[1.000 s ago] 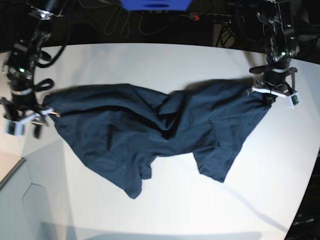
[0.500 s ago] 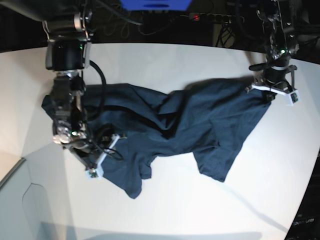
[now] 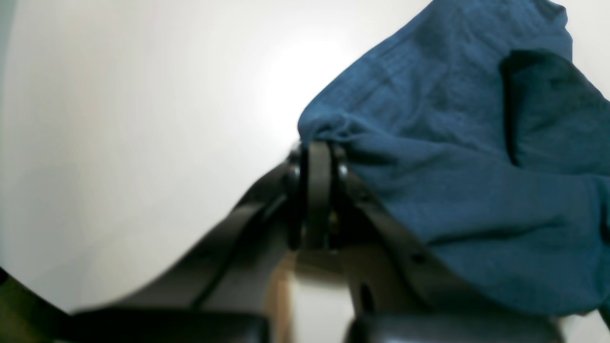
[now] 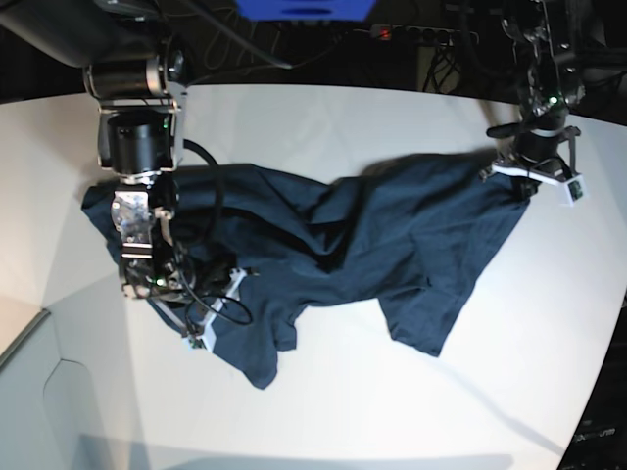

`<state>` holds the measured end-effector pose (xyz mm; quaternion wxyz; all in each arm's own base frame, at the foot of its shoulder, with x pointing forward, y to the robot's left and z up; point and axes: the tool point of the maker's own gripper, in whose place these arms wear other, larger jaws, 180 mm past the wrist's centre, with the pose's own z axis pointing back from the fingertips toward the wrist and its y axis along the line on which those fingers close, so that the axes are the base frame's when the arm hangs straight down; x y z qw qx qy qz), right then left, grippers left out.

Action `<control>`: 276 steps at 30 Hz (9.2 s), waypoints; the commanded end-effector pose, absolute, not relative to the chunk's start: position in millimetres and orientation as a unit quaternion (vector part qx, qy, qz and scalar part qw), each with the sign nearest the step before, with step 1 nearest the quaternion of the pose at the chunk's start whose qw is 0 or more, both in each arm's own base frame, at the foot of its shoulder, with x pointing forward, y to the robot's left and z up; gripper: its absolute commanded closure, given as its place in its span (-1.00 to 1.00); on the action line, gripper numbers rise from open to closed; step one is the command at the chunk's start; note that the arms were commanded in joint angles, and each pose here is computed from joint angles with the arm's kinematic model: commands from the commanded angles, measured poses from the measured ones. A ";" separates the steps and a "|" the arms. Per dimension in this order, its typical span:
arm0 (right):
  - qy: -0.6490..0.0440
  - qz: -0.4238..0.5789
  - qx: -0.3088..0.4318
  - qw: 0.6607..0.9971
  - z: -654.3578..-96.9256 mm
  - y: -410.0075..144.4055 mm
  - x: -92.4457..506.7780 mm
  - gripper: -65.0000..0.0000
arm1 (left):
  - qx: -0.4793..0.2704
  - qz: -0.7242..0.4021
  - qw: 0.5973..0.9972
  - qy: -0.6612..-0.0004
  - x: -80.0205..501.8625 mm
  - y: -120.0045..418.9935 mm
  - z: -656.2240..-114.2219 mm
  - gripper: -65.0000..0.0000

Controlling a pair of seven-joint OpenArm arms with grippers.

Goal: Layout the t-shirt on the table in an organized manner, then fold the t-shirt properly
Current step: 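Pull the shirt apart with both grippers to spread it out, then grasp the shirt's shoulder edges with both grippers and lift, then swing the lifted shirt up and lay it flat on the table, then pull the shirt's collar corner outward with the right gripper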

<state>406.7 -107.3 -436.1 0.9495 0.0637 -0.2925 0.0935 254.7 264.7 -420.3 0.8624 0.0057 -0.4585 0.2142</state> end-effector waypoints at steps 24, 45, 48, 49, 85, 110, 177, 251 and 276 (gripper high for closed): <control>-0.358 0.075 0.051 0.929 -399.1 -120.1 402.2 1.00 | 0.011 0.210 0.853 -0.477 260.1 270.0 -409.4 1.00; -0.379 0.039 -0.040 0.924 -368.0 -180.0 203.3 1.00 | 0.010 0.187 0.840 -0.510 259.4 263.4 -375.5 1.00; -0.384 0.027 -0.028 0.922 -373.8 -172.4 190.5 1.00 | 0.010 0.187 0.842 -0.506 257.0 263.7 -378.3 1.00; -0.385 0.025 -0.026 0.922 -375.3 -171.3 187.6 1.00 | 0.009 0.186 0.842 -0.506 257.2 262.5 -378.6 1.00; -0.415 0.023 -0.024 0.909 -368.6 -171.7 221.7 1.00 | -0.100 0.106 0.838 -0.525 351.2 158.0 -374.2 -0.70; -0.420 0.023 -0.024 0.907 -366.4 -171.7 226.0 1.00 | -0.153 0.190 0.869 -0.431 315.8 191.2 -461.6 0.21; -0.763 0.095 -0.034 0.639 26.5 -189.9 531.9 1.00 | -0.234 0.061 0.670 -0.702 592.3 167.9 -1.5 1.00; -0.519 0.007 0.110 0.848 -355.7 -142.1 320.1 -0.03 | -0.052 0.293 0.844 -0.446 236.2 309.1 -409.6 -0.10; -0.376 0.159 0.054 0.911 -443.8 -149.8 306.3 -0.21 | -0.056 0.294 0.838 -0.456 247.2 308.6 -404.5 -0.10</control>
